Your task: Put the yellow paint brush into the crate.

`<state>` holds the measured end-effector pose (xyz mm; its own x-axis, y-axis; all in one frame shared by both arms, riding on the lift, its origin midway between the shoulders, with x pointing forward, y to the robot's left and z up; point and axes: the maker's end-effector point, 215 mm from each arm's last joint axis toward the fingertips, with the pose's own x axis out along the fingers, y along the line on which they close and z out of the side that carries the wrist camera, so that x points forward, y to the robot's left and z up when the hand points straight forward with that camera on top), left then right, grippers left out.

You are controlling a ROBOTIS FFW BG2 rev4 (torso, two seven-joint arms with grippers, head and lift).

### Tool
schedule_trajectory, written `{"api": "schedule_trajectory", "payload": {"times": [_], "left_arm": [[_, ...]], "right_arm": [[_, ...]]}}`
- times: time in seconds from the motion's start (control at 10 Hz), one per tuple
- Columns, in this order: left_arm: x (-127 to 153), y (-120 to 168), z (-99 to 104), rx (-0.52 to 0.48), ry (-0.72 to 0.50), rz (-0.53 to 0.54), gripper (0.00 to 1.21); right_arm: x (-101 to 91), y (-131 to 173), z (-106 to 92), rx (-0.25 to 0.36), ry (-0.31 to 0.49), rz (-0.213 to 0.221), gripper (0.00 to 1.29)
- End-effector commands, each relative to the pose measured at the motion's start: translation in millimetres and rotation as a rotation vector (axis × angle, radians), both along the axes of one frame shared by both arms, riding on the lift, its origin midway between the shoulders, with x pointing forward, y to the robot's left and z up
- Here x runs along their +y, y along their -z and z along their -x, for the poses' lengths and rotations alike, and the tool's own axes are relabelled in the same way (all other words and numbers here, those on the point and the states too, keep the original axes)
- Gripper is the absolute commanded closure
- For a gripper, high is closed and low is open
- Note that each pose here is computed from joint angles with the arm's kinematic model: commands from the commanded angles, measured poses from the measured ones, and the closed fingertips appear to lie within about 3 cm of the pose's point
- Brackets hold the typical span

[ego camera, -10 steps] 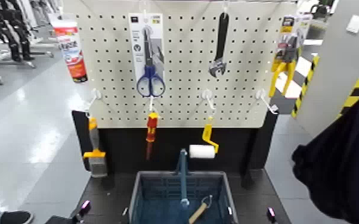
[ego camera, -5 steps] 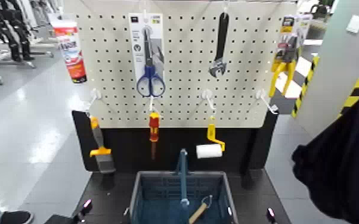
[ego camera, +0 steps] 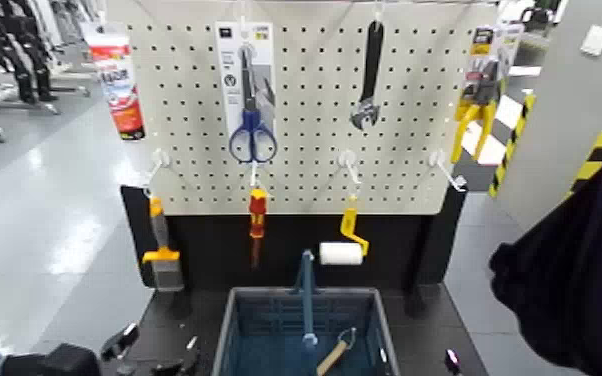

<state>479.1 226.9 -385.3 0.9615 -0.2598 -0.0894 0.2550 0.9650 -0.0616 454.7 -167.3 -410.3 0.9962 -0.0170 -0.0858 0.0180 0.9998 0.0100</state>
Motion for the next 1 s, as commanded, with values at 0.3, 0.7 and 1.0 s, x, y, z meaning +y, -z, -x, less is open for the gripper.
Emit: {"api": "schedule_trajectory", "payload": {"times": [0.3, 0.7, 1.0], "left_arm": [[57.3, -32.4, -24.9, -0.023, 0.030, -0.029, 0.10], [75.7, -53.0, -57.8, -0.015, 0.156, -0.042, 0.10], [90.8, -59.2, -75.6, -0.002, 0.194, -0.037, 0.10]], "right_arm": [[1.0, 1.5, -0.7, 0.007, -0.005, 0.003, 0.14], [6.1, 3.6, -0.9, 0.015, -0.017, 0.003, 0.14], [6.1, 4.9, -0.7, 0.020, -0.017, 0.005, 0.14]]}}
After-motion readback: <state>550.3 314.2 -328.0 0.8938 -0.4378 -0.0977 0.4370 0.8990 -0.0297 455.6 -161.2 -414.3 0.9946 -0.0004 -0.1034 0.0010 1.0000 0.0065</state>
